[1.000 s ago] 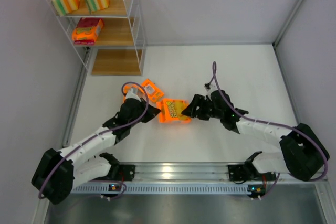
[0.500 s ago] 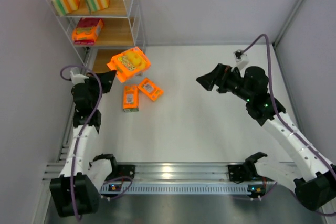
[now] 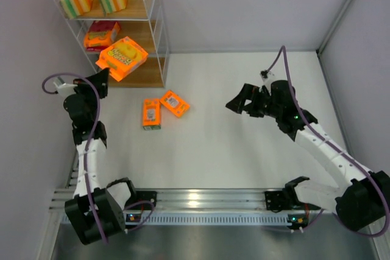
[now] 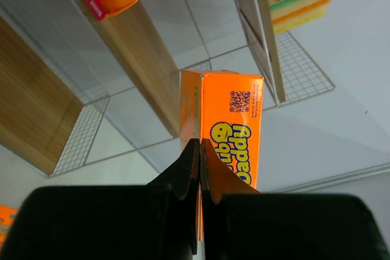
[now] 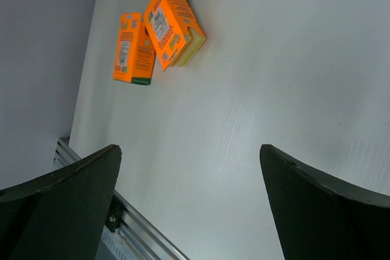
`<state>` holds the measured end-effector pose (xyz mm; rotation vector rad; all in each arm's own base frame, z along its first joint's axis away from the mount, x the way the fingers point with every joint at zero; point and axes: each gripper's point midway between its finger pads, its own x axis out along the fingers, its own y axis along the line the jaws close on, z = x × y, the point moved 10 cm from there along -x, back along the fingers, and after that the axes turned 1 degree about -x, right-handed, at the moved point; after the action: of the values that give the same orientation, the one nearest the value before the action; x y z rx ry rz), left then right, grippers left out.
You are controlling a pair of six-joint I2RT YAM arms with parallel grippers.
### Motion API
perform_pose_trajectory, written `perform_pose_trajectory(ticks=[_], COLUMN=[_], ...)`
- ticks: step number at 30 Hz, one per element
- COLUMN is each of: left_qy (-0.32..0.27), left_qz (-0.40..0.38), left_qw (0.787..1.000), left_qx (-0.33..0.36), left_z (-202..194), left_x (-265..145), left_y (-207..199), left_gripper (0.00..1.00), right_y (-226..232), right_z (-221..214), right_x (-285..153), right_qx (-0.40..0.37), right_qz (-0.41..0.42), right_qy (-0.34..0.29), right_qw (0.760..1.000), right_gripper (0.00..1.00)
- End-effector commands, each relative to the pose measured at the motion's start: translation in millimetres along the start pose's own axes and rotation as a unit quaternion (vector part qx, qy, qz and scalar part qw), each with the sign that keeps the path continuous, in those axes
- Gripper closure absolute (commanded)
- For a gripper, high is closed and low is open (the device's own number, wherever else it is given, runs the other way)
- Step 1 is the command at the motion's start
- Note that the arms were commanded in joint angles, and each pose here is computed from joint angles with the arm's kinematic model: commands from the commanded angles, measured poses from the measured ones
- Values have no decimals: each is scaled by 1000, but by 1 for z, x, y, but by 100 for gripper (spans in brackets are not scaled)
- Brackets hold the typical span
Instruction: Place and organize the cleaning sponges onto the shelf
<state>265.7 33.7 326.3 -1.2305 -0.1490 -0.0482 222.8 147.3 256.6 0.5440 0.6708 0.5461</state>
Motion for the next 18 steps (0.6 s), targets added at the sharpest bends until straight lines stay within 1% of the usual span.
perform_pose_trajectory(ticks=[1,3,5,10,11,16,18], left_qy=[-76,-103,-110,-103,-100,-86,-95], left_qz=[-60,-52,-46,-38,-48,-49,-44], left_qw=[995,993,993,994,993,994,994], left_qx=[6,-2,-15,-30,-28,-38,-37], left_z=[22,26,29,28,25,15,11], left_x=[8,11,17,33,36,53,59], left_y=[-32,-31,-28,-20,-25,-28,-27], left_gripper=[100,100,100,100,100,100,100], right_y=[3,4,5,3,2,4,4], right_z=[9,13,16,19,19,22,22], right_x=[3,5,8,14,15,16,15], right_qx=[-5,-5,-7,-7,-6,-5,-6], right_qz=[19,22,22,24,23,38,36], right_qy=[-12,-11,-9,-3,-1,7,6], right_qw=[1000,1000,1000,1000,1000,999,999], right_gripper=[0,1,1,1,1,1,1])
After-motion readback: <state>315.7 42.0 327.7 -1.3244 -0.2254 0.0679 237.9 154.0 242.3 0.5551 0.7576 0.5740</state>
